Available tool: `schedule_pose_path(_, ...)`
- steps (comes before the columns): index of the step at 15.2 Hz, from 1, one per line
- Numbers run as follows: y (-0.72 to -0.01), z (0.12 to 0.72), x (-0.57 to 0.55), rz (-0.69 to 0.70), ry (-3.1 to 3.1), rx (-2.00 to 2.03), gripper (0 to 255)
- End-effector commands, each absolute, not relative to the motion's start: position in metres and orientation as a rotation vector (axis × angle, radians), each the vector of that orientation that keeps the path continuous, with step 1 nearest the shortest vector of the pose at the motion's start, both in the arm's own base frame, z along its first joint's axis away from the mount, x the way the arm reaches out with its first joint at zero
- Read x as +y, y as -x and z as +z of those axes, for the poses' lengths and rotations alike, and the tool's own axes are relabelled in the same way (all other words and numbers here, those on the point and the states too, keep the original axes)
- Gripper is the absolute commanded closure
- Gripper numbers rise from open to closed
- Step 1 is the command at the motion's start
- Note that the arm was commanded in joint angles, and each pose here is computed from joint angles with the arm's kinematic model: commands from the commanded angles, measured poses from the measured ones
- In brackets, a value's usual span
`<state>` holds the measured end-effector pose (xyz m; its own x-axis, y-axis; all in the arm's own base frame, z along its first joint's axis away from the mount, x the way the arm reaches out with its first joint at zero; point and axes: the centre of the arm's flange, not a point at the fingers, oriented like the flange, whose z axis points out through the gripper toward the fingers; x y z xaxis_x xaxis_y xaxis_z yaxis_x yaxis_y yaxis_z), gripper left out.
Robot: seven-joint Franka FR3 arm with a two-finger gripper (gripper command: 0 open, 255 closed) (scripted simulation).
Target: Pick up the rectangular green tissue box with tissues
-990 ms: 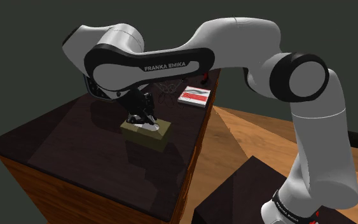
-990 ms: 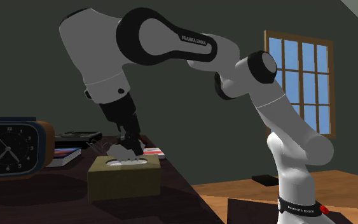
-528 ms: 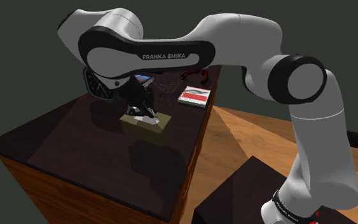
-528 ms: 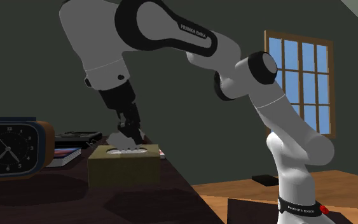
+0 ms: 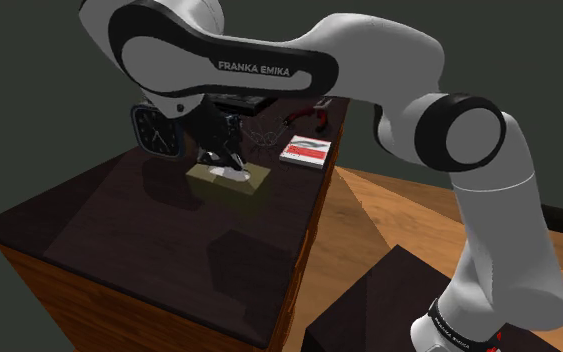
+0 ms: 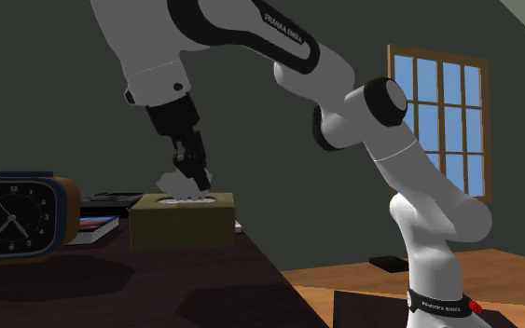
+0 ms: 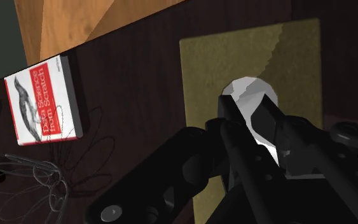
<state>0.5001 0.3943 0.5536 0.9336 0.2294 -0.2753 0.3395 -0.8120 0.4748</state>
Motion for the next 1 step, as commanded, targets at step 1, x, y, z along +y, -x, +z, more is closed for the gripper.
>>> schedule_pose_path(1,-0.4998,0.5575,0.3942,-0.279,-2.554,0.406,255)
